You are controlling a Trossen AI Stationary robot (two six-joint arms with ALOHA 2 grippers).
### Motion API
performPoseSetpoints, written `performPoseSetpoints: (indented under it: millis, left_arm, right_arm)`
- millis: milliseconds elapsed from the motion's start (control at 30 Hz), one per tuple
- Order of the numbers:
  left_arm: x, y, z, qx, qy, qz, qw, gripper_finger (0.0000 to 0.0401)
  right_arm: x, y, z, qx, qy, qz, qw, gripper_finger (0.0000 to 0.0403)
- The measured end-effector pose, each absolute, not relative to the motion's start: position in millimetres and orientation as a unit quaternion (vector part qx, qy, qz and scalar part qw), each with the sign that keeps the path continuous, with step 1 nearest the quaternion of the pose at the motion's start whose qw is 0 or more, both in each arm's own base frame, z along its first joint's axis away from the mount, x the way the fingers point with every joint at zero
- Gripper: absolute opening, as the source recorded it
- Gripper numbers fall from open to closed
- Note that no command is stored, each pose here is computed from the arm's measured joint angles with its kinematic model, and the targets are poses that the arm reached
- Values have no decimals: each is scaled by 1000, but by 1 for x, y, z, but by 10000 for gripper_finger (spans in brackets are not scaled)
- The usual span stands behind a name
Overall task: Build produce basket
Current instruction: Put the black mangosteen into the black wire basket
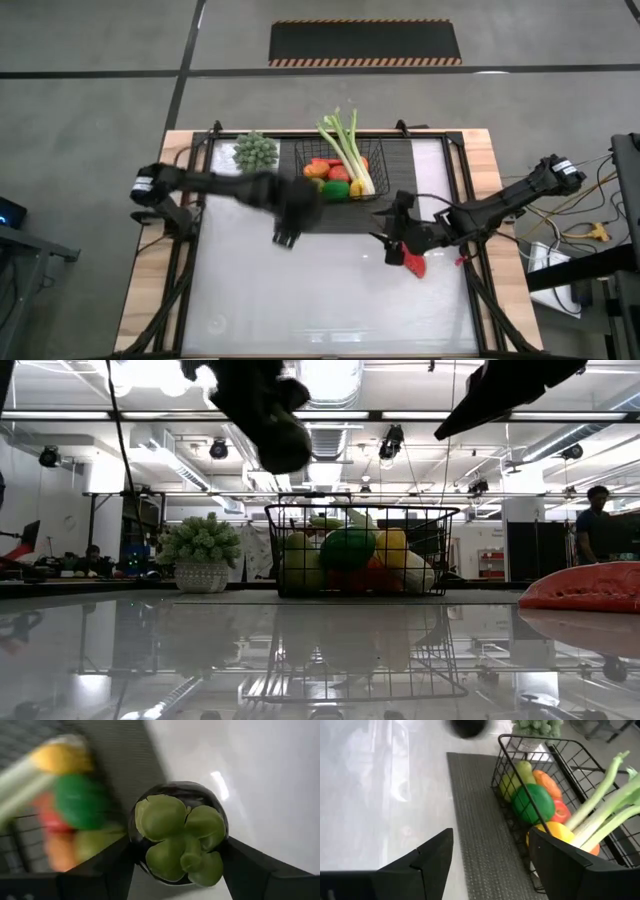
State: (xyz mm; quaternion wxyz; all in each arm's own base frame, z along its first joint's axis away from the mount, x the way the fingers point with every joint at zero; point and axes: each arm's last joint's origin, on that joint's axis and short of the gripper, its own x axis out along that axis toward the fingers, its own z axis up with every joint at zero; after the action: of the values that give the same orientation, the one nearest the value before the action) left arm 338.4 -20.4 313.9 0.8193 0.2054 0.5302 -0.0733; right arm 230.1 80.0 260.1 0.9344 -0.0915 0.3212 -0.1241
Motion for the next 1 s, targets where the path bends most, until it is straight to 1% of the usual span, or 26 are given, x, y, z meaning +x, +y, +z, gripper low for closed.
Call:
performPoseSetpoints:
  millis: [100,233,300,367,533,633,800,900,1000]
  left_arm:
    - [346,27,316,198,505,-24,840,230]
    - [350,92,314,134,464,83,872,230]
    - [349,118,307,85,461,130,874,231]
    - [348,135,298,62,470,152,867,231]
    - [356,151,271,49,503,153,849,231]
    - [359,156,259,58,523,175,832,231]
    - [361,162,249,99,546,216,803,231]
    - [362,163,246,112,547,222,799,232]
    - [363,163,244,112,548,222,799,243]
  right_arm:
    - [229,83,260,-88,319,-120,936,242]
    - [230,83,261,-78,313,-122,939,242]
    - [231,84,261,-76,309,-122,940,242]
    - [231,84,260,-74,310,-122,940,242]
    - [232,84,261,-67,306,-124,942,242]
    - [233,84,262,-63,300,-124,944,242]
    - [233,85,262,-63,299,-124,944,242]
    - [233,85,262,-63,299,-124,944,242]
    - [233,85,262,-63,299,-124,944,242]
